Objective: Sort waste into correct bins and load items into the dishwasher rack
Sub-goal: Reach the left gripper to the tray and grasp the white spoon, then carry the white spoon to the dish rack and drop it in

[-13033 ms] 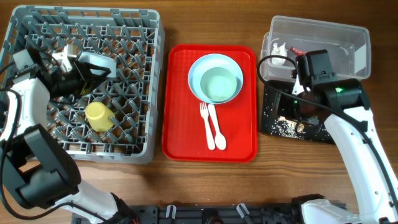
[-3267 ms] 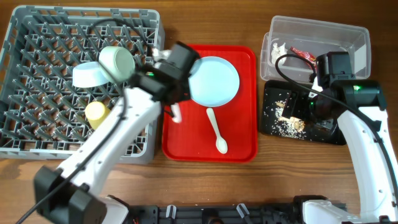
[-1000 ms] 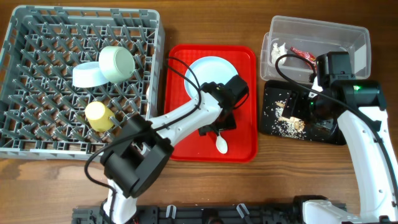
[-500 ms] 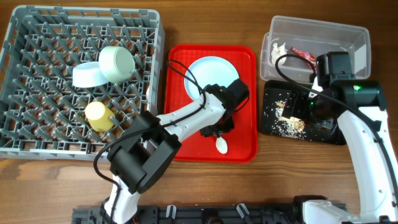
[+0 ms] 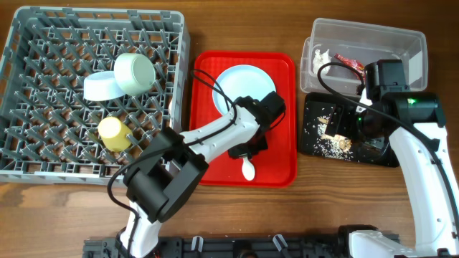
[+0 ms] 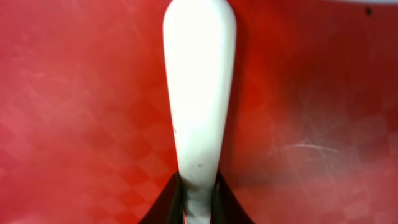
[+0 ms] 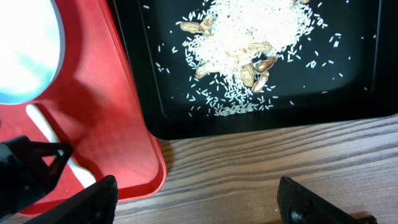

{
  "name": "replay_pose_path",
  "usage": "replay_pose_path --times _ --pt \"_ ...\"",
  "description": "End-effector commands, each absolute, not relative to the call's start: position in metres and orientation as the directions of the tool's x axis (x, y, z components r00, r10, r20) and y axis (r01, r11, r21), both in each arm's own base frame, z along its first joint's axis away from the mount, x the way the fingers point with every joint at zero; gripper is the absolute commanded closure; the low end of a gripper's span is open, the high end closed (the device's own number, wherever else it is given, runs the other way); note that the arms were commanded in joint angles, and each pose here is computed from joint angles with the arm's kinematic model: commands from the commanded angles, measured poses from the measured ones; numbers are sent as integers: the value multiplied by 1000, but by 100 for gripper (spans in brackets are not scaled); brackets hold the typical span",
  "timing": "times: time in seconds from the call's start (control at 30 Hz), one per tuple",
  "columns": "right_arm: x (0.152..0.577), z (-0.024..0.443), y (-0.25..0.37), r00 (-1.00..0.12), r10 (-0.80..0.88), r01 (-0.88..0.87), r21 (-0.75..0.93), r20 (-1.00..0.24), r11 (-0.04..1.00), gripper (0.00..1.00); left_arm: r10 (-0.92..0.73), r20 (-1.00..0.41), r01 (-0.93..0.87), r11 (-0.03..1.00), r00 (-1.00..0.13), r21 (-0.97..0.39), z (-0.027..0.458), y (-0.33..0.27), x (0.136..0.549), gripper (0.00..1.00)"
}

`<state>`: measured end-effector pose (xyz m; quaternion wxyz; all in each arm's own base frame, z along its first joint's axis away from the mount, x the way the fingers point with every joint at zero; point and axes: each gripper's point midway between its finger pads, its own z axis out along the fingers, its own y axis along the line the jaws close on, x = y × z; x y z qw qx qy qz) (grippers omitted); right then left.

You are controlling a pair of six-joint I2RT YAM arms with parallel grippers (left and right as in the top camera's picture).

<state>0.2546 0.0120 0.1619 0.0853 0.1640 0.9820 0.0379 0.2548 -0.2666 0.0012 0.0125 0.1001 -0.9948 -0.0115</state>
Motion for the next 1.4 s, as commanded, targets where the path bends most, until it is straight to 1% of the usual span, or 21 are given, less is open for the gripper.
replay_pose_path --times 0.0,0.13,0.3,0.37,0.4,0.57,0.63,0.77,1.03,1.2,1.37 --pt "256 171 9 -928 320 306 97 -190 947 17 -216 -28 -217 976 -976 14 19 -254 270 94" --pt "256 171 9 -928 319 306 96 -190 947 17 -225 -146 -230 973 -963 15 57 -236 284 94" --pt "256 171 9 -928 319 306 97 -190 947 17 -122 -288 -131 991 -950 12 108 -218 297 93" --pt "256 171 9 -928 319 306 97 -191 947 17 -89 -342 -105 994 -935 28 128 -204 303 96" --pt "256 171 9 -928 320 306 97 -190 947 17 -79 -367 -98 995 -927 33 139 -194 306 96" --pt "256 171 9 -928 319 306 97 -190 947 17 -43 -417 -66 997 -908 40 169 -153 324 96" --pt "256 171 9 -928 320 307 97 -190 947 17 7 -410 -28 996 -912 79 170 -133 331 96" --pt "256 171 9 -928 320 307 97 -190 947 17 15 -378 -30 993 -926 114 166 -102 340 96" --pt "256 171 9 -928 320 306 97 -190 947 17 -118 -326 -168 977 -938 129 147 -47 354 96" --pt "256 171 9 -928 320 307 97 -191 947 18 -140 -256 -165 983 -956 78 126 -52 356 96" --pt "256 171 9 -928 320 306 97 -190 947 17 -86 -230 -111 989 -969 99 114 -52 360 96"
